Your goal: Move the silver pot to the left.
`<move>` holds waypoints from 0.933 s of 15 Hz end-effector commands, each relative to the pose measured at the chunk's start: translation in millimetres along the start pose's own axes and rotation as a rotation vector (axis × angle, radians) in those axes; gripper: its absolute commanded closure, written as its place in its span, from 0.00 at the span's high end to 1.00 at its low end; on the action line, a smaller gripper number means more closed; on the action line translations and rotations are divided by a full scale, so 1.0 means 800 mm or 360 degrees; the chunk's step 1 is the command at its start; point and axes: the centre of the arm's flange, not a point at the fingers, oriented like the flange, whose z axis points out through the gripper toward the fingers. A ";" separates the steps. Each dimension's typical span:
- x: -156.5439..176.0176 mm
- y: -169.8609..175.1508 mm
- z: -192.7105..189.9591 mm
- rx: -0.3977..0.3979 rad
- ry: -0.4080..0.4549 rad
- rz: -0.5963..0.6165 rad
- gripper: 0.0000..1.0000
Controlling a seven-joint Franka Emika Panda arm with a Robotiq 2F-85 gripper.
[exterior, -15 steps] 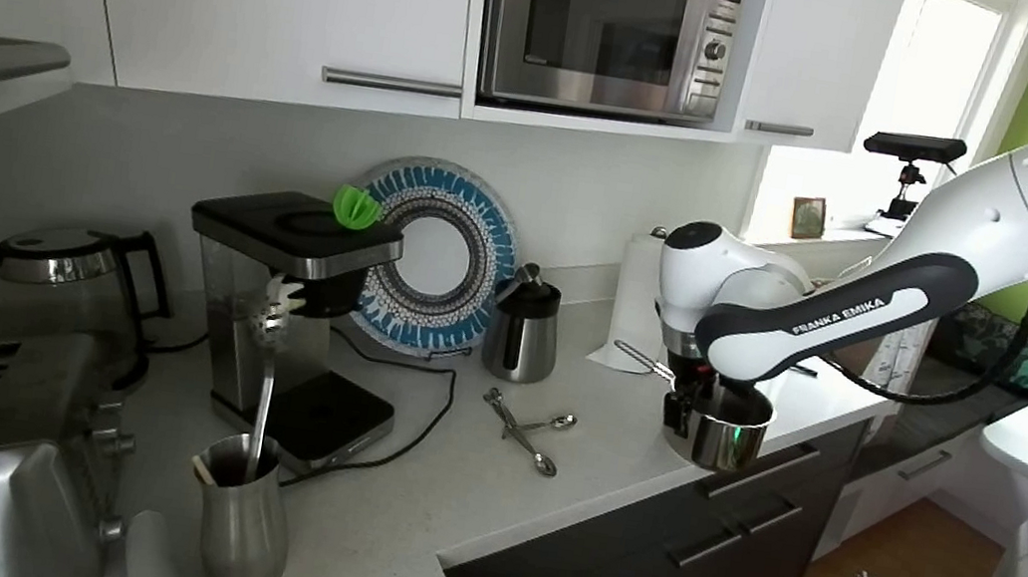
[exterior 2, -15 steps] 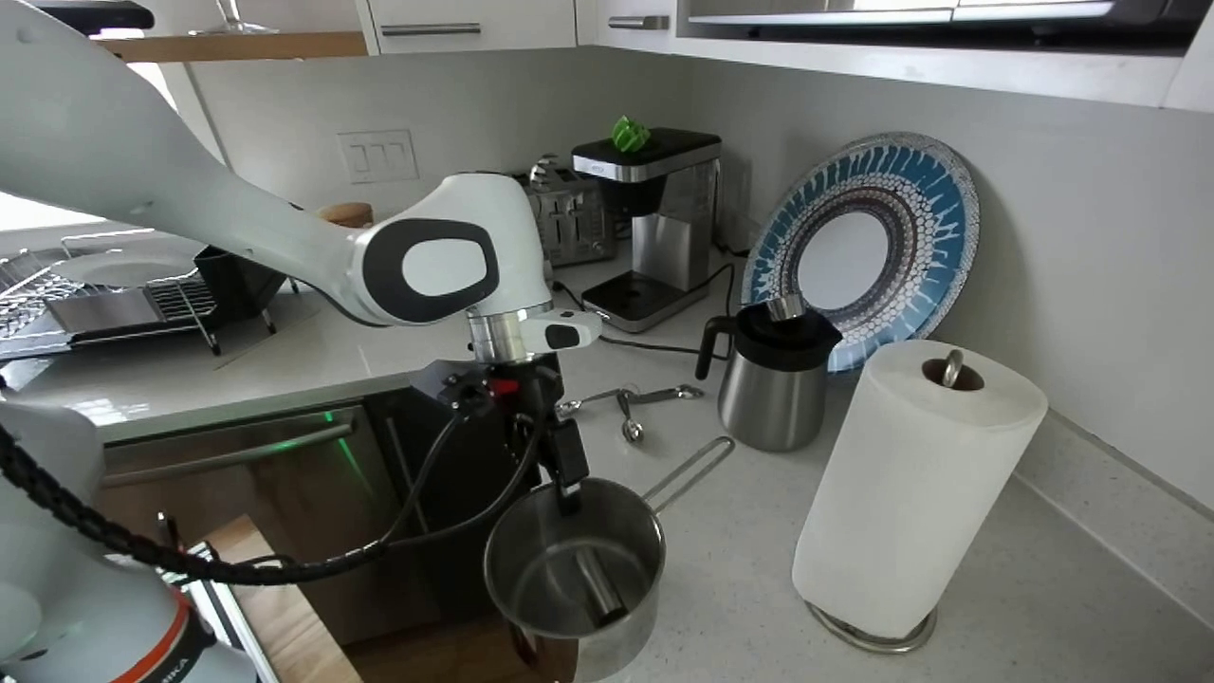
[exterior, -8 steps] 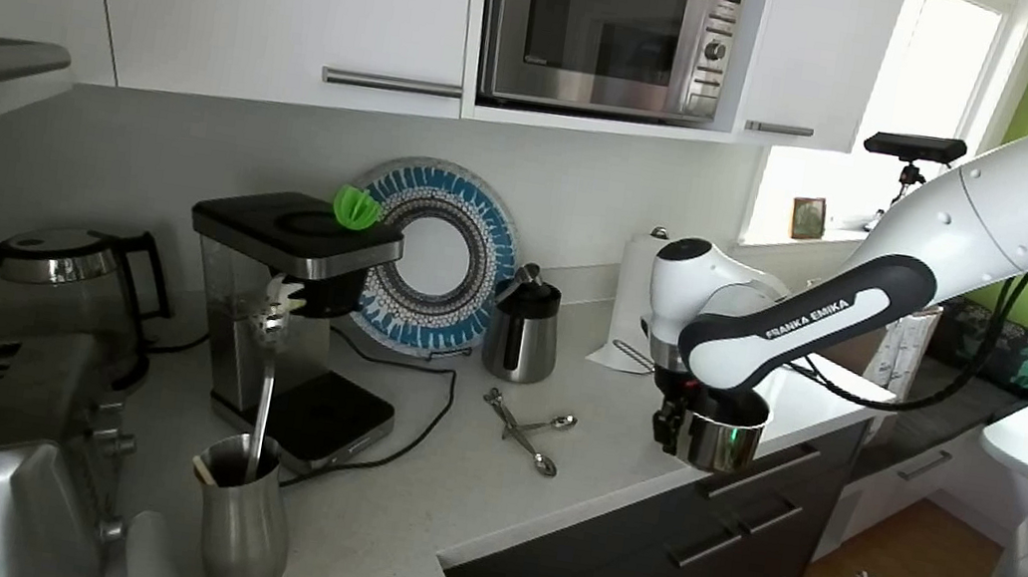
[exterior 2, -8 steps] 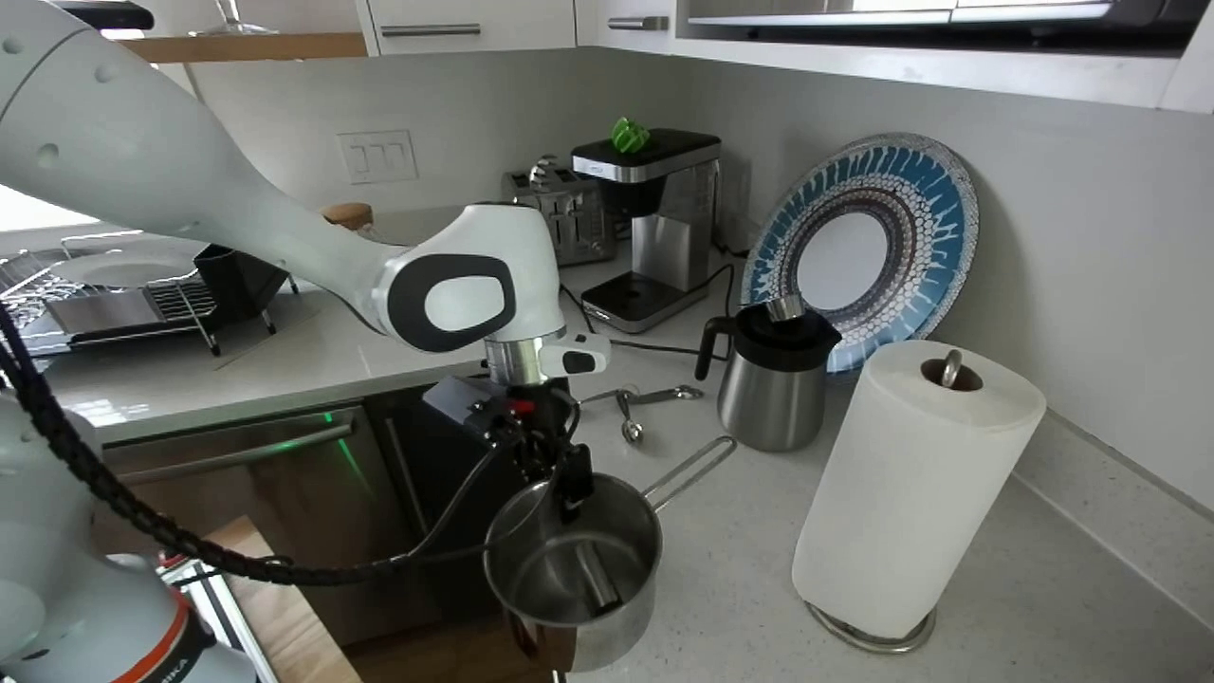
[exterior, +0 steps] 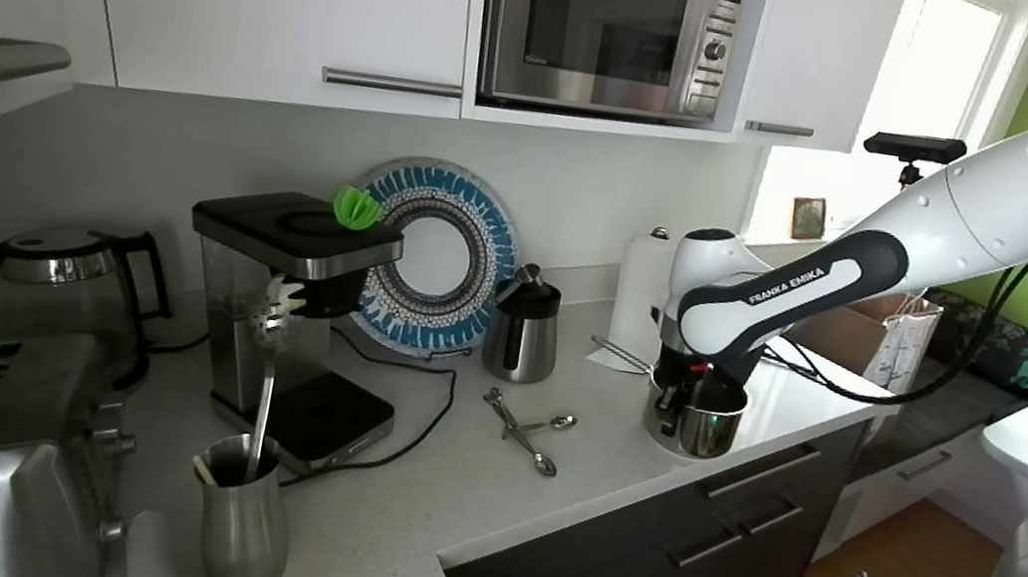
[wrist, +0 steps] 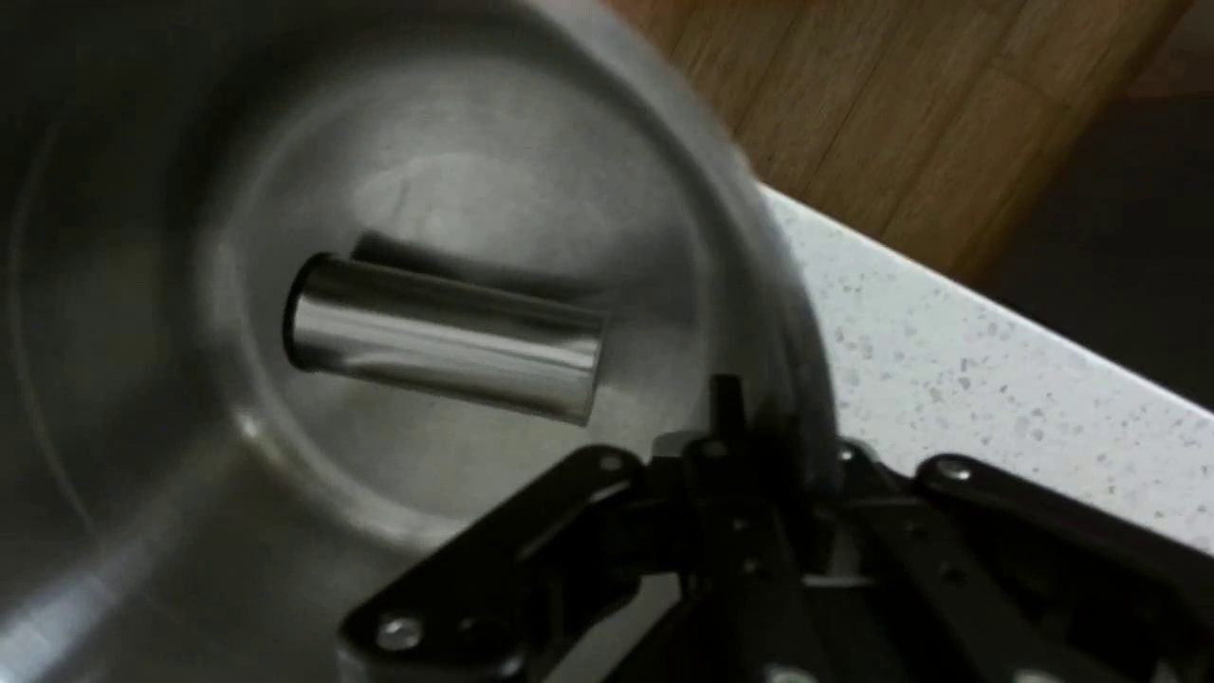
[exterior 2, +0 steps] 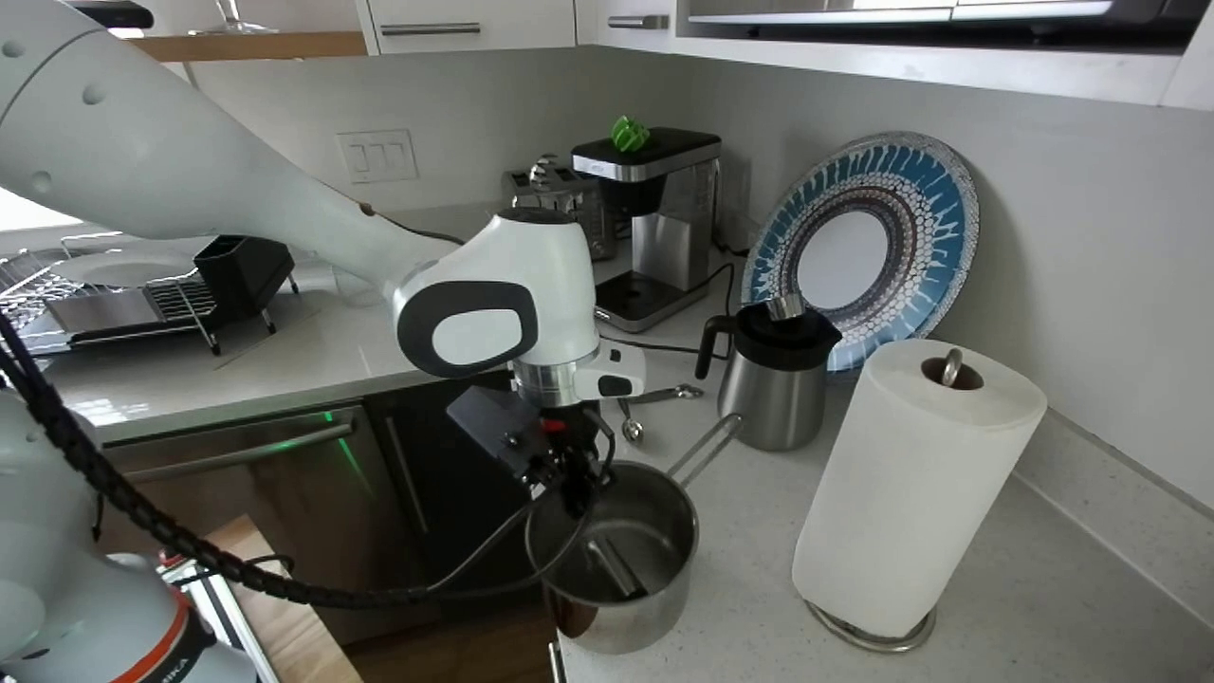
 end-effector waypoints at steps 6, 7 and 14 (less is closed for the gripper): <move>-0.009 0.023 -0.043 -0.0046 0.0114 0.0095 0.01; -0.016 0.021 -0.054 -0.0089 0.0143 0.0108 0.01; -0.038 -0.046 -0.126 -0.0541 0.0379 -0.0141 0.01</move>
